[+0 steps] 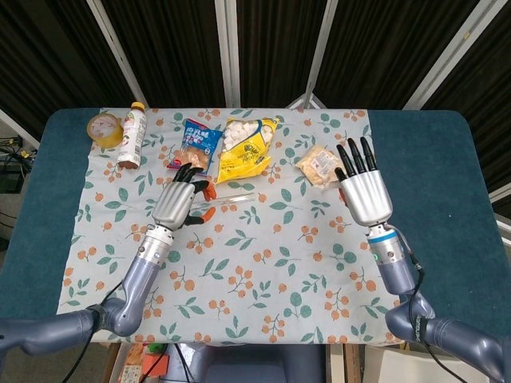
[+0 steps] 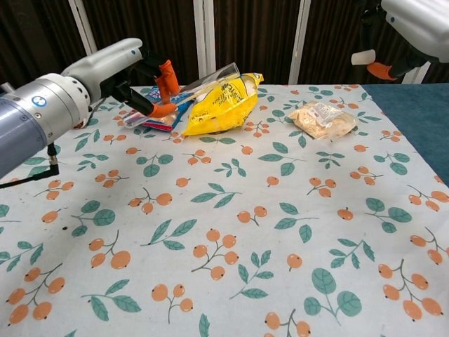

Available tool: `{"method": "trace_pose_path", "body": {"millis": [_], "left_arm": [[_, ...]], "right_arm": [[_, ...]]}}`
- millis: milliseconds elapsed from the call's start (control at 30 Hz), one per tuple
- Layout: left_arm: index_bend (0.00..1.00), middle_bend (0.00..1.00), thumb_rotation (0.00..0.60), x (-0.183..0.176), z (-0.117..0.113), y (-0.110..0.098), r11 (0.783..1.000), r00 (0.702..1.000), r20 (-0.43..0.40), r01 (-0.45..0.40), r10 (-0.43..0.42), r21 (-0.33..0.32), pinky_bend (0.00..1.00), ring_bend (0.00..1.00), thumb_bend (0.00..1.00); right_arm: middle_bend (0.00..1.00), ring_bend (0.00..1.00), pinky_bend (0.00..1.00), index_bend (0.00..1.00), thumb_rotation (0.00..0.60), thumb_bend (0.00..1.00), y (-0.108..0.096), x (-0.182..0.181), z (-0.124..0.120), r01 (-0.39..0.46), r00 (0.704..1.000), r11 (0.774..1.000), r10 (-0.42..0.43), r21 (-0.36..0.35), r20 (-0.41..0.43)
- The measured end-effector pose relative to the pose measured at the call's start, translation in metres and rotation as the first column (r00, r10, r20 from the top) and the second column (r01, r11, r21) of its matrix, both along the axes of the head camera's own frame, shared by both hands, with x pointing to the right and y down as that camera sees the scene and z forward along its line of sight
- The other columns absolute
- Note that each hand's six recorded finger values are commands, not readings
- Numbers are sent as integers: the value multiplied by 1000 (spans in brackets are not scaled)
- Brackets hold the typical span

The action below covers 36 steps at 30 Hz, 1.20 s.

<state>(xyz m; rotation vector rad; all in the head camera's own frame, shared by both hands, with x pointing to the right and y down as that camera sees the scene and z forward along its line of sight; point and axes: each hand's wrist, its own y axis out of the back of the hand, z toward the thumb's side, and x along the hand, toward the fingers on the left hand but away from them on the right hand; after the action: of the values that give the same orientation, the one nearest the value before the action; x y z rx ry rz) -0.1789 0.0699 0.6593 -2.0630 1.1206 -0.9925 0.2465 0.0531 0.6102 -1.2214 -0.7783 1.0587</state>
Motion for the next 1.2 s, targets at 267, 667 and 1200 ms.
{"method": "trace_pose_path", "body": {"millis": [267,667,1200], "left_arm": [[672,652,600,5,6,2,999,999,-49,21,-20,28,0,157,770],[672,652,600,2,12,0,996,991,-114,77,-71,46,0,157,770],[671,652,600,13,13,1,998,993,-97,66,-65,5,0,157,771]], "right_arm": [[187,13,0,673,600,397,0,-10,-8,67,997,996,-65,56,-29],[187,13,0,676,600,397,3,-16,-11,160,985,980,-151,118,-83],[187,13,0,684,600,397,-2,-70,-15,313,947,933,-291,178,-139]]}}
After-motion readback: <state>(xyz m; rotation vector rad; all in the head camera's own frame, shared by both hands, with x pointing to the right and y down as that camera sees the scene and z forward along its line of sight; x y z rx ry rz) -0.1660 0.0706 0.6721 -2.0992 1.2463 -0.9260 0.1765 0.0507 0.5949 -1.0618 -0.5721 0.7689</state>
